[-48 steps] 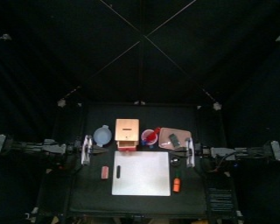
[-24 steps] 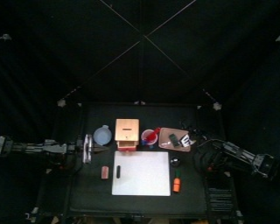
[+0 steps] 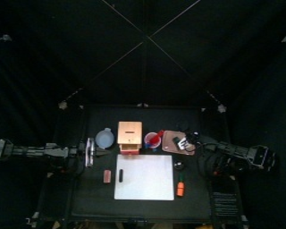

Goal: Place sushi on board then cut the sushi with the knife then place the pieces on the plate
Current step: Place the sushi on the board

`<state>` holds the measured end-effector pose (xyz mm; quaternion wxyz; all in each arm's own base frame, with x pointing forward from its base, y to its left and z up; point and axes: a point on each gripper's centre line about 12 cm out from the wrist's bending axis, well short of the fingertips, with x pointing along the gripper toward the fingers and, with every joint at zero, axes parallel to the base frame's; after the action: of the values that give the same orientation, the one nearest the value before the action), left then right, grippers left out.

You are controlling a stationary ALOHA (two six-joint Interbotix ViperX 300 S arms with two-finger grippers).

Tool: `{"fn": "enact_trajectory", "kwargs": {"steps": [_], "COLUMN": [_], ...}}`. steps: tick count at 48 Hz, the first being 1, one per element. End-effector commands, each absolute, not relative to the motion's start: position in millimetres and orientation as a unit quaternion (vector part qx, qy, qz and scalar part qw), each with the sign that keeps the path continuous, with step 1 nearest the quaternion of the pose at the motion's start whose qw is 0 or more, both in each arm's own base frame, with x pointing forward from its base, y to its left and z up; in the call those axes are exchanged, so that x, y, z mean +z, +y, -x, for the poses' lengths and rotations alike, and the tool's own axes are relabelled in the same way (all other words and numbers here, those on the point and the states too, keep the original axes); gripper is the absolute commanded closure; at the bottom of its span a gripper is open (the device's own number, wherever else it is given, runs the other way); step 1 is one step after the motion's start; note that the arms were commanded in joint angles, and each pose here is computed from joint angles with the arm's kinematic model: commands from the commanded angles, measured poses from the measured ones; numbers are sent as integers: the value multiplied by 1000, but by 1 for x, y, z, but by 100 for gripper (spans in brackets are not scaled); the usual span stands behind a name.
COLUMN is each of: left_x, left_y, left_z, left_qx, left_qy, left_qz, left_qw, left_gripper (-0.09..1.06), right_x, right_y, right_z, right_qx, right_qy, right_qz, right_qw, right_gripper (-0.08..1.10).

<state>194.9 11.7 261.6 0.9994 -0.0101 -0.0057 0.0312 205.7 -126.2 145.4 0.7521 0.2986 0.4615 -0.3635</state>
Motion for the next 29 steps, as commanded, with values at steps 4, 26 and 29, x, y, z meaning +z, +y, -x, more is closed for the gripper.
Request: {"fn": "enact_trajectory", "kwargs": {"steps": [4, 26, 29], "left_x": [263, 262, 261], "left_y": [15, 14, 14], "left_z": [-195, -195, -195], "left_qx": [41, 39, 40], "left_qy": [-10, -9, -8], "left_qz": [29, 29, 29], "left_qw": [999, 999, 999], "left_gripper": [85, 85, 85], "right_x": [140, 120, 121], "right_y": [-132, -142, -142], "right_z": [-219, -227, -227], "right_qx": [-359, -366, -367], "right_qy": [463, 510, 512], "right_qz": [-287, -265, -265], "right_qw": [758, 732, 730], "right_gripper": [4, 10, 19]}}
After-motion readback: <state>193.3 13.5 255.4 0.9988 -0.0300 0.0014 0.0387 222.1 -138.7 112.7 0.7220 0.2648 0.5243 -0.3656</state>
